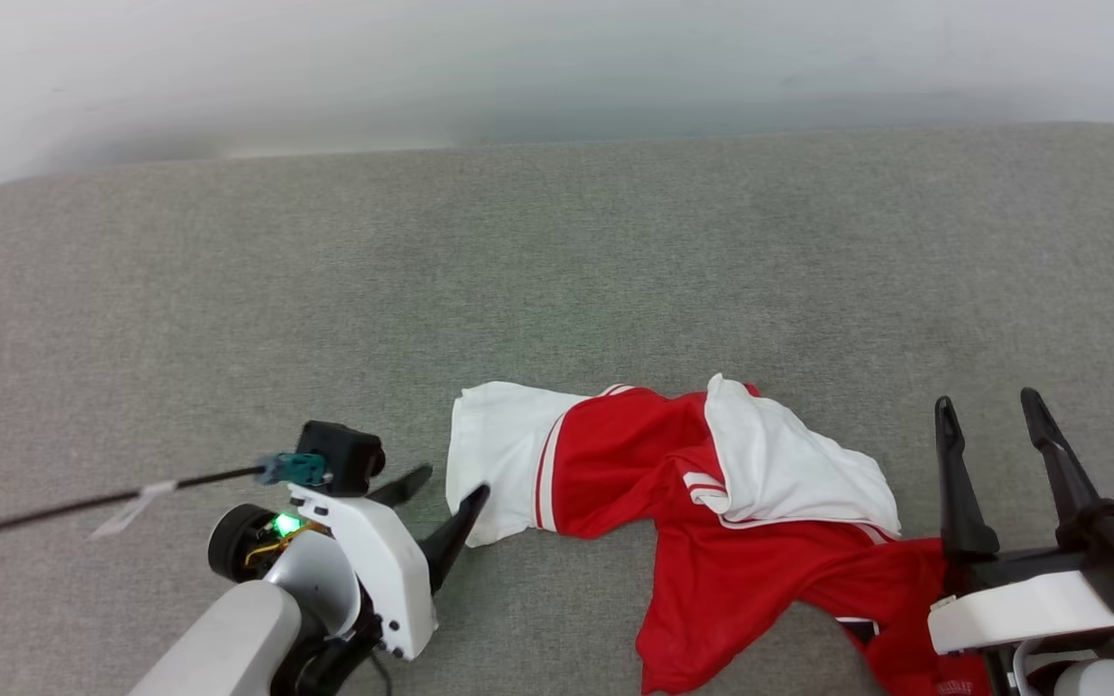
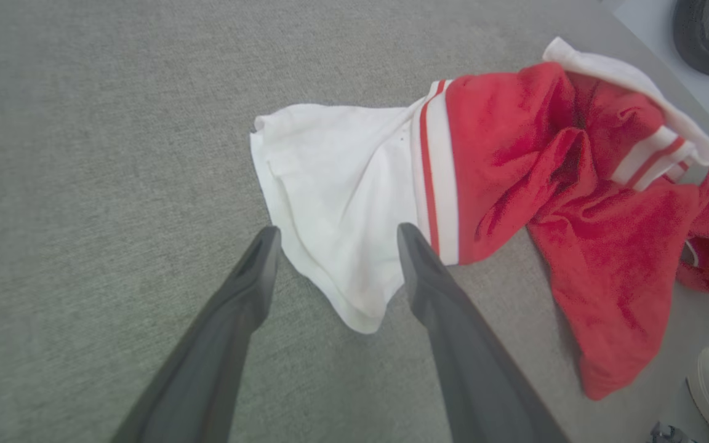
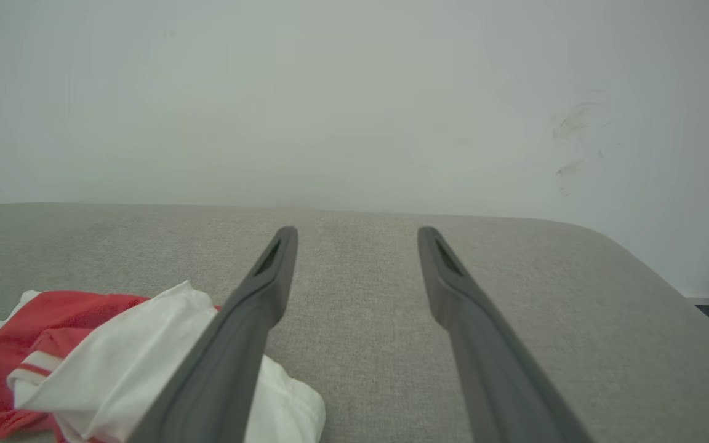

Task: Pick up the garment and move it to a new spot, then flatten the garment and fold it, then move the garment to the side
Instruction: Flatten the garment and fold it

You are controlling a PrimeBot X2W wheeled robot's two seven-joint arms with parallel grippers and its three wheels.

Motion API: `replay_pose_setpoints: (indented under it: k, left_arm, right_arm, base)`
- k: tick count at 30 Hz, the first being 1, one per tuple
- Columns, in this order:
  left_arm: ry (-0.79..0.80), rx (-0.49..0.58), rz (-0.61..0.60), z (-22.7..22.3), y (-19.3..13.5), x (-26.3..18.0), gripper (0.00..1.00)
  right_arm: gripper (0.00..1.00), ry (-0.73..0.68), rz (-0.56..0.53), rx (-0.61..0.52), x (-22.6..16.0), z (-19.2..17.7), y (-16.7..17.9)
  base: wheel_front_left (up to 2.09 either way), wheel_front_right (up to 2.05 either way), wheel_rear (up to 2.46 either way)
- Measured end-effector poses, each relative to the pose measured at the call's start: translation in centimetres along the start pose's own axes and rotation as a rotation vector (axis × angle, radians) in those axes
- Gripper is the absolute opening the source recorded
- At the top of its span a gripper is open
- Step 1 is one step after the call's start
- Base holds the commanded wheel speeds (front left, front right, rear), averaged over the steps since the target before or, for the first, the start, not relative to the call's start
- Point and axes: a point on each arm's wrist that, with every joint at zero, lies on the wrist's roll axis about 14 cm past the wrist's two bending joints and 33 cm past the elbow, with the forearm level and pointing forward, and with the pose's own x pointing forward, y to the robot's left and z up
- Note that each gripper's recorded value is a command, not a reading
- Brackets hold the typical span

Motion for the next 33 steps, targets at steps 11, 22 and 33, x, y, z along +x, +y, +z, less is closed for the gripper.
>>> replay_pose_setpoints:
  k: [11,22,33]
  left_arm:
    - [-0.599,0.177,0.163,9.6,1.8,-5.4,1.0]
    - [-0.738,0.253,0.3,11.6,2.6,-9.2,1.0]
    - [-0.698,0.222,0.354,9.7,4.3,-9.3,1.0]
  right_arm:
    - [1.0,0.304,0.265,-0.016,1.3,-2.1,3.0]
    - [1.0,0.838,0.474,-0.106,1.4,-6.4,3.8]
    - [1.0,1.04,0.559,-0.093,0.7,-11.2,5.5]
  base:
    - [0.0,0.0,0.0]
    - [0.0,0.0,0.0]
    - [0.0,0.0,0.0]
